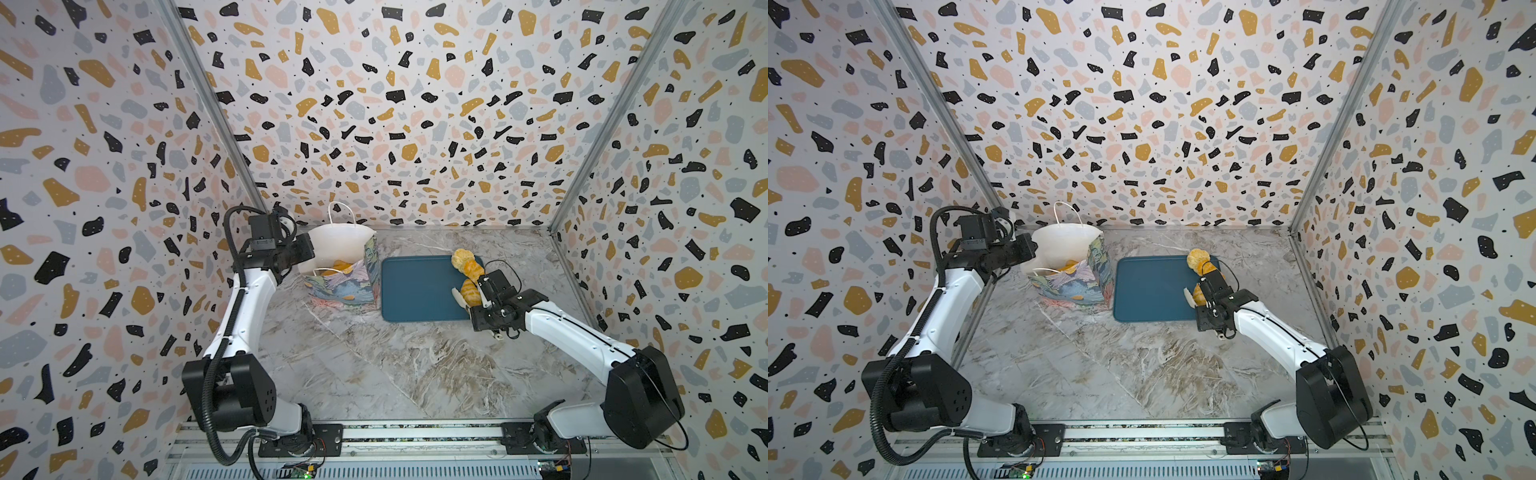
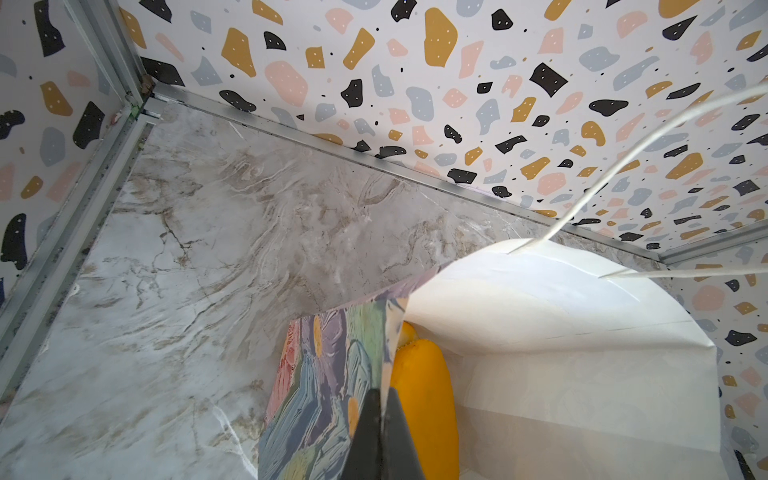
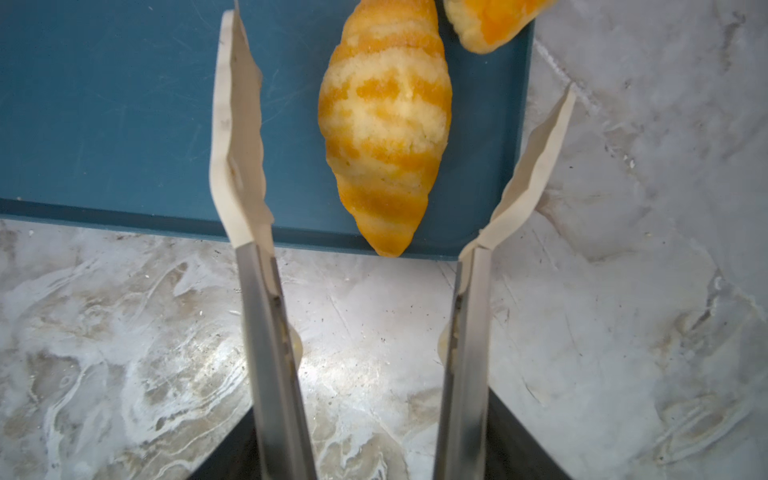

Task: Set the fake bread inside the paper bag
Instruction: 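Lower the open tongs around the striped croissant on the tray, then close the tongs on the striped croissant with the right gripper, then lift the croissant and carry it in the tongs over the bag opening, then open the tongs to drop the croissant into the bag, then swing the empty tongs back over the teal tray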

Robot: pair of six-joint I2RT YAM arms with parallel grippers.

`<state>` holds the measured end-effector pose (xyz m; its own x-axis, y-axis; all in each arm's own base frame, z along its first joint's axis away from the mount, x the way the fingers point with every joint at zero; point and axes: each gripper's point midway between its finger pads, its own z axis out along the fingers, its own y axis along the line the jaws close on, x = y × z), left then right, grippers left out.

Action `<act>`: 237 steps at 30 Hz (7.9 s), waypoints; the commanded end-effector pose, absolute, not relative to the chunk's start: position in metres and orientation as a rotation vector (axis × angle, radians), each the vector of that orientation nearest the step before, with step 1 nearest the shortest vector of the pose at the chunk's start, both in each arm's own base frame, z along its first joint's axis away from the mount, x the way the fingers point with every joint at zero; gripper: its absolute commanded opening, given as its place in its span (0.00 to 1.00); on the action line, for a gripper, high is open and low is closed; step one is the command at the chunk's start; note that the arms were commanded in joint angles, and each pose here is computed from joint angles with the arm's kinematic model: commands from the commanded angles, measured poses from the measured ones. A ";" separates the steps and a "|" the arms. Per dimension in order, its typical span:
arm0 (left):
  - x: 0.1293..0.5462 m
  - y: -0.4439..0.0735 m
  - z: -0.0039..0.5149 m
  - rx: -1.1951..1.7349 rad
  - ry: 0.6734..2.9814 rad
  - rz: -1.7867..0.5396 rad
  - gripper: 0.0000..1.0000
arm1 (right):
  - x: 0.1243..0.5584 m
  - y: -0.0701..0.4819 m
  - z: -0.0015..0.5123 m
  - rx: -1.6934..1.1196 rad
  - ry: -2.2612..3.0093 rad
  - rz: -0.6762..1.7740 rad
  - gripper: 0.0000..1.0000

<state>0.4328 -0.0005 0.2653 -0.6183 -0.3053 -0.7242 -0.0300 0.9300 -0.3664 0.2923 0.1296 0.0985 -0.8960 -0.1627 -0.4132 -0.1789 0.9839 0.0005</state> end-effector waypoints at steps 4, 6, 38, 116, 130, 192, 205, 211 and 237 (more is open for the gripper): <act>0.430 -0.005 0.274 -0.215 2.181 -0.423 0.00 | 0.305 0.134 0.106 -0.290 2.694 0.033 0.65; 0.430 -0.005 0.274 -0.215 2.180 -0.423 0.00 | 0.307 0.134 0.105 -0.298 2.699 0.026 0.62; 0.430 -0.005 0.275 -0.215 2.177 -0.423 0.00 | 0.291 0.141 0.122 -0.304 2.679 0.146 0.31; 0.429 -0.004 0.276 -0.215 2.176 -0.414 0.00 | 0.307 0.252 0.293 -0.451 2.272 0.383 0.25; 0.429 -0.005 0.276 -0.216 2.175 -0.417 0.00 | 0.303 0.306 0.337 -0.533 2.165 0.414 0.25; 0.429 -0.006 0.277 -0.209 2.167 -0.424 0.00 | 0.307 0.465 0.372 -0.791 1.924 0.570 0.55; 0.430 -0.006 0.276 -0.211 2.169 -0.427 0.00 | 0.296 0.420 0.398 -0.752 1.899 0.477 0.56; 0.429 -0.006 0.276 -0.210 2.169 -0.427 0.00 | 0.293 0.395 0.401 -0.725 1.898 0.410 0.58; 0.428 -0.006 0.277 -0.212 2.168 -0.428 0.00 | 0.297 0.250 0.343 -0.532 2.022 0.216 0.59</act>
<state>0.4312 -0.0018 0.2658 -0.6139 -0.3046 -0.7282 -0.0218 0.9287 -0.3701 0.2965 0.2626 0.3226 -0.4408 -0.3544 -0.8247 -0.4844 0.8674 -0.1139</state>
